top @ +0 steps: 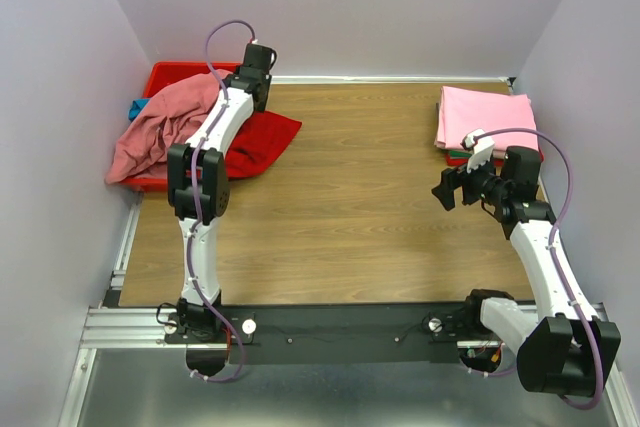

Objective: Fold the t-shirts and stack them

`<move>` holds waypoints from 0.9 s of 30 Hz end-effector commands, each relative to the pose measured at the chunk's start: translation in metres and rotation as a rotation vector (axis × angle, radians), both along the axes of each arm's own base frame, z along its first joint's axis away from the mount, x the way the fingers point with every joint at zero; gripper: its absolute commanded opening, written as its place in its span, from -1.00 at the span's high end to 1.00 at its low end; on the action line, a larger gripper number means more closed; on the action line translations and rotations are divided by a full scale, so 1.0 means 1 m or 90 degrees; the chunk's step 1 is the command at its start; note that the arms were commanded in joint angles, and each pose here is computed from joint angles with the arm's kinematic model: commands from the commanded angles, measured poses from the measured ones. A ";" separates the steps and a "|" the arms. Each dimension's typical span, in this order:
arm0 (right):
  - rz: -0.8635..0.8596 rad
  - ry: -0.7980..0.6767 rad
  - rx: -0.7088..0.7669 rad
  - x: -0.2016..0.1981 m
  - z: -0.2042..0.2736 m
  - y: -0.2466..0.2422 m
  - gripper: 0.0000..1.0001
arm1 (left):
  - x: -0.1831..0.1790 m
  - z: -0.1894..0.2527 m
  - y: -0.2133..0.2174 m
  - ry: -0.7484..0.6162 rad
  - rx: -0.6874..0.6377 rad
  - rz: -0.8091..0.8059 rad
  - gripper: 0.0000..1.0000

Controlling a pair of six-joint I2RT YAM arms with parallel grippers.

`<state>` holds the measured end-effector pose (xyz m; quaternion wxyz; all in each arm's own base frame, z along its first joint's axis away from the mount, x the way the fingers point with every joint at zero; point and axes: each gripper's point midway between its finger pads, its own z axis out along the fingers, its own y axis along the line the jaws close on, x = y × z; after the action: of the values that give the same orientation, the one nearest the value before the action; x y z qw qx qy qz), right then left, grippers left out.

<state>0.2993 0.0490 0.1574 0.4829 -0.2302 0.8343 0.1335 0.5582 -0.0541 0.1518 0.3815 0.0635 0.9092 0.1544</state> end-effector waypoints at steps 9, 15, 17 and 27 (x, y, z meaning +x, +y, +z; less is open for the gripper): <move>0.012 -0.003 0.001 -0.003 0.001 0.002 -1.00 | -0.003 0.002 0.019 -0.003 0.034 0.051 1.00; 0.012 -0.007 0.000 -0.003 0.003 0.002 -1.00 | -0.007 0.114 0.062 -0.176 -0.062 0.132 1.00; 0.012 -0.008 0.000 -0.003 0.004 0.002 -1.00 | -0.022 0.175 0.105 -0.287 -0.131 0.188 1.00; 0.014 -0.013 0.001 -0.004 0.007 0.003 -1.00 | -0.086 0.245 0.211 -0.447 -0.191 0.319 1.00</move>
<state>0.2987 0.0491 0.1598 0.4864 -0.2312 0.8321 0.1326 0.4549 0.1634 0.4370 0.6439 -0.2618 0.7017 0.1566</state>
